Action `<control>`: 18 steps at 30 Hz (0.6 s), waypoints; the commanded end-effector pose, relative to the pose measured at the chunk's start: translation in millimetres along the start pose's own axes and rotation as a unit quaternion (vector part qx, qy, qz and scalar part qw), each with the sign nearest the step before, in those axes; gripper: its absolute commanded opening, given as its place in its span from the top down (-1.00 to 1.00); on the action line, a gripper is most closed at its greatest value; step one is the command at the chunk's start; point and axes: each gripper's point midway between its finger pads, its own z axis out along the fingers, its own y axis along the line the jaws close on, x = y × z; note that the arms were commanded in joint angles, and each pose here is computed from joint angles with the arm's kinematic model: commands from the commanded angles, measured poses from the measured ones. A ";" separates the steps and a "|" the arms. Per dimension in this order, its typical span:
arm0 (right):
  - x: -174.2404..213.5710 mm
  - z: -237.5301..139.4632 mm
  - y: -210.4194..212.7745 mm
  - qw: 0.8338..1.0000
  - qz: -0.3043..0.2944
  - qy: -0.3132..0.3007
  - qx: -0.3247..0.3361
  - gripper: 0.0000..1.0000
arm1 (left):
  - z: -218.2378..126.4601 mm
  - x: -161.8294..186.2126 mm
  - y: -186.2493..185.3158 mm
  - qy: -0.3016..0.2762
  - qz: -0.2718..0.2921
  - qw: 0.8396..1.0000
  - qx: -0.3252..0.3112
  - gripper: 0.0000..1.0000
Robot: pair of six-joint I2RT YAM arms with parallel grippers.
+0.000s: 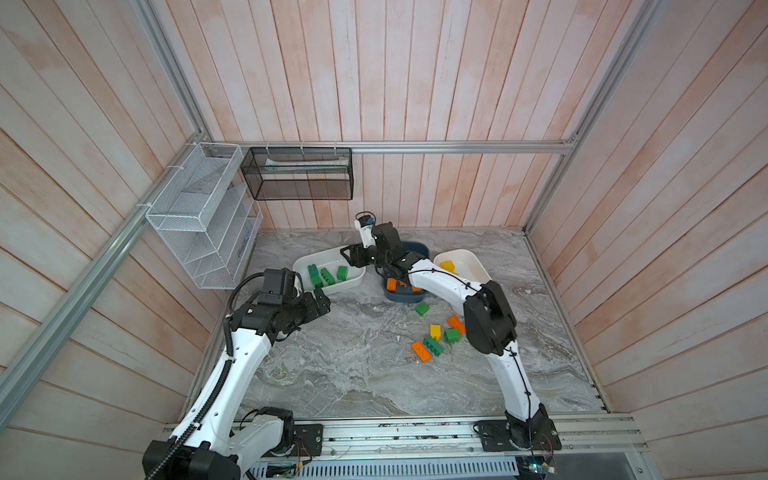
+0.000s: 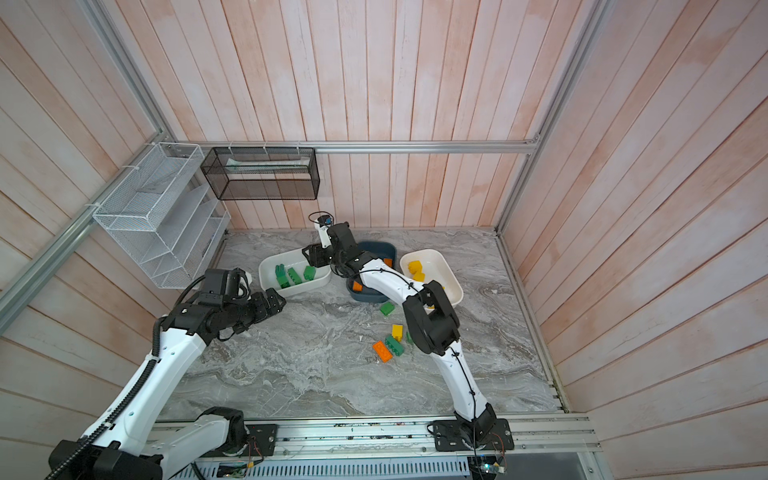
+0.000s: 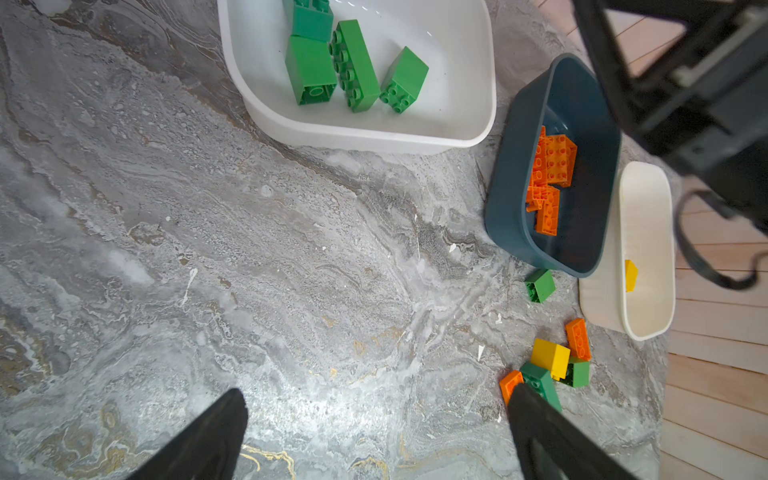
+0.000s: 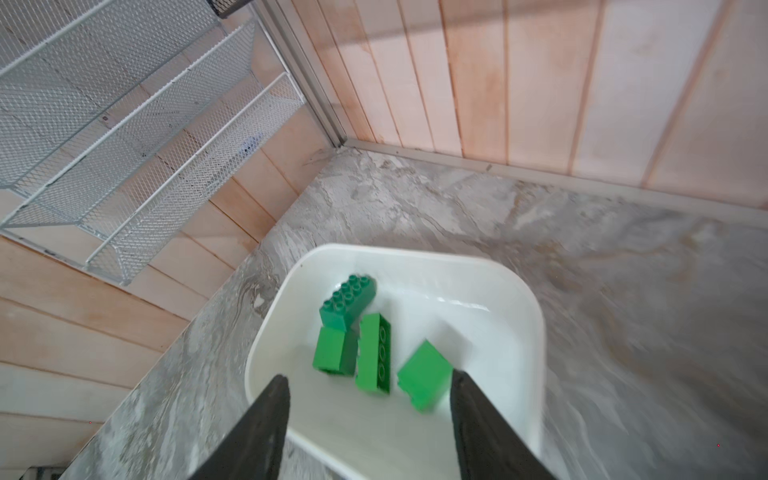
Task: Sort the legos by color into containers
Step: 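Carry the green brick over the green-brick white tub and release, then move the right gripper back to the pile and grasp a small green brick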
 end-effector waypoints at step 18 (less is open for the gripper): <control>155.4 -212.3 -71.2 0.785 0.510 0.072 0.344 -0.32 | 12.7 -3.1 -13.4 0.019 0.014 0.999 0.034 -1.00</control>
